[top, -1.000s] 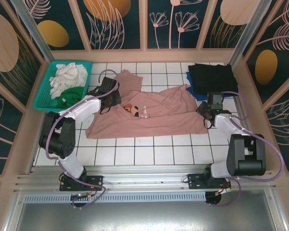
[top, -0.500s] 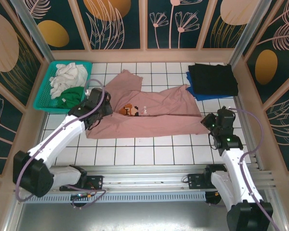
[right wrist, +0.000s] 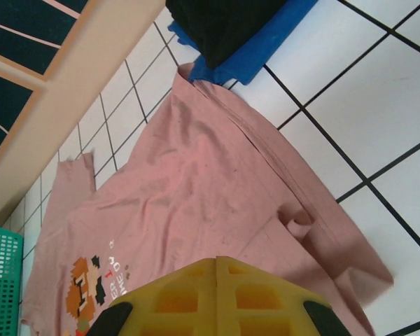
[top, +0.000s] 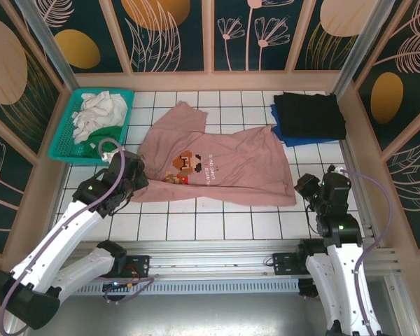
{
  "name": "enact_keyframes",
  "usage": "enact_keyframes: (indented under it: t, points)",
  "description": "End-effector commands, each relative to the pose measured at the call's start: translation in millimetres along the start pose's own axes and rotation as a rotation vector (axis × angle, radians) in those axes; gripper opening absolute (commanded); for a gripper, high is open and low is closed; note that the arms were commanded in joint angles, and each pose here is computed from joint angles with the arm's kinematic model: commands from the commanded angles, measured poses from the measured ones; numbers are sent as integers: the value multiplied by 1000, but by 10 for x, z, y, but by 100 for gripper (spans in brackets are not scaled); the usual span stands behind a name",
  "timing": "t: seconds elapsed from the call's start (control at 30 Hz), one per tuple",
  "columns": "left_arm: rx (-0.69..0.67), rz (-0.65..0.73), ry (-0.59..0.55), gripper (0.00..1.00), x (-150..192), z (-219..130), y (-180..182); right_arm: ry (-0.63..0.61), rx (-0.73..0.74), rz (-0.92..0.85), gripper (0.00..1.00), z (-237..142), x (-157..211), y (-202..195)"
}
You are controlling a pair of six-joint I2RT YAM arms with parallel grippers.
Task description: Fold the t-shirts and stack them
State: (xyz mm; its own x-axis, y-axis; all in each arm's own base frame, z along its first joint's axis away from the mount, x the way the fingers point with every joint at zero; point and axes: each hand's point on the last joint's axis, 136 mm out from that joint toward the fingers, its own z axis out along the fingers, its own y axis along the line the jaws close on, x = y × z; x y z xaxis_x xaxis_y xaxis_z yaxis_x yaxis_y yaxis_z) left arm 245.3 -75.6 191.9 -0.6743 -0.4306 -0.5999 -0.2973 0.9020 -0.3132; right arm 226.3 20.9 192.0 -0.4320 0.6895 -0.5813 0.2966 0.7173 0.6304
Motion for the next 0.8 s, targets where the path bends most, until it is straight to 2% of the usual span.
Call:
enact_keyframes:
  t: [0.0, 0.1, 0.2, 0.3, 0.37, 0.4, 0.6, 0.77]
  points:
    - [9, -28, -10, 0, 1, -129, 46, 16, -17, 3, 0, -81, 8, 62]
    - [21, -20, 11, 0, 97, 27, 13, 49, -32, -8, 0, 42, 97, 47]
    - [21, 13, 53, 0, 198, 267, -69, 141, -7, -18, 2, 250, 284, -28]
    - [3, 25, 51, 0, 192, 399, -101, 226, 97, -36, 20, 408, 553, -172]
    - [1, 26, 35, 0, 157, 431, -122, 253, 183, -60, 36, 459, 758, -264]
    - [1, 28, 28, 0, 141, 443, -129, 275, 224, -71, 40, 475, 886, -311]
    - [4, 48, 3, 0, 81, 512, -186, 349, 493, -133, 46, 496, 1379, -734]
    - [-10, 92, 1, 0, 57, 599, -225, 287, 525, -197, 43, 646, 1211, -666]
